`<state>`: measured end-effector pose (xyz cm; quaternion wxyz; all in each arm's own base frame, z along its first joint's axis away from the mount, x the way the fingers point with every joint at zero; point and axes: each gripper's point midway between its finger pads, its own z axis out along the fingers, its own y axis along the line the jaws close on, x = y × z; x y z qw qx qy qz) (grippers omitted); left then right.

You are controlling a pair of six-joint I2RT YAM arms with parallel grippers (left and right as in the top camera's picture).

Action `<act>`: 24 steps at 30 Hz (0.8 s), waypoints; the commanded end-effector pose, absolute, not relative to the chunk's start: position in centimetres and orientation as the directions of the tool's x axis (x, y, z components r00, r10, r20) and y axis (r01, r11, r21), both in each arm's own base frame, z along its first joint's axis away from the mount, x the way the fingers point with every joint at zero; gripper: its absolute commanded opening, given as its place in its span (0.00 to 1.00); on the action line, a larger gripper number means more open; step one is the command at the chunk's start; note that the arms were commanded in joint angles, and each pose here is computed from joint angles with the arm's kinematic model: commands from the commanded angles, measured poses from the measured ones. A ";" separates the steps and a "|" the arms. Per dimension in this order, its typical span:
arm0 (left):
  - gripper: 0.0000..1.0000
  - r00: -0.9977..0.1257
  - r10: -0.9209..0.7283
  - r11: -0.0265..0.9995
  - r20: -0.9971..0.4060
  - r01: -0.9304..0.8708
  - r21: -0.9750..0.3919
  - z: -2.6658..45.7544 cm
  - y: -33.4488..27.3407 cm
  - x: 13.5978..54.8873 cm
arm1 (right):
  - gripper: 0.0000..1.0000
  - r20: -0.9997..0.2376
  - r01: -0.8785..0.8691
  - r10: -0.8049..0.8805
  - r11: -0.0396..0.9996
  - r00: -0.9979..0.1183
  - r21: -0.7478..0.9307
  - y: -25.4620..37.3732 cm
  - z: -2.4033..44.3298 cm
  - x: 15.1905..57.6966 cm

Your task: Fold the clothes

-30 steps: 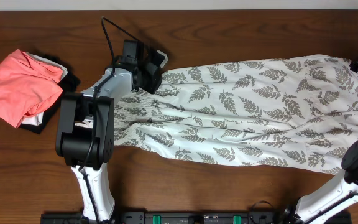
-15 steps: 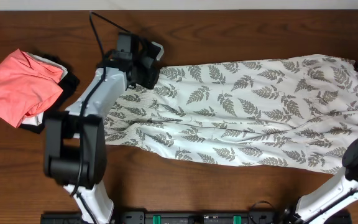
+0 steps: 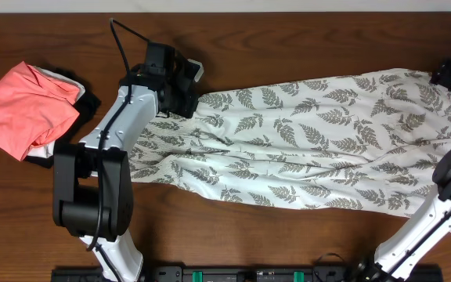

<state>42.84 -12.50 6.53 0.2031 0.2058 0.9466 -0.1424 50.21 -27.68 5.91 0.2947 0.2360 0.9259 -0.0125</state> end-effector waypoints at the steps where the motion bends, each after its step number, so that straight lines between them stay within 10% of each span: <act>1: 0.14 -0.838 0.326 0.882 -0.438 0.437 -0.178 6.5 -12.2 42.9 | 0.75 -0.532 0.435 0.431 0.891 -0.728 0.127 -27.3 2.9 51.1; 15: 0.15 -0.838 0.326 0.882 -0.438 0.436 -0.179 6.5 -12.2 42.9 | 0.73 -0.523 0.428 0.452 0.887 -0.723 0.174 -27.1 -2.5 52.4; 24: 0.15 -0.838 0.326 0.882 -0.438 0.436 -0.179 6.5 -12.2 42.9 | 0.52 -0.524 0.387 0.429 0.901 -0.736 0.195 -25.1 -2.4 53.3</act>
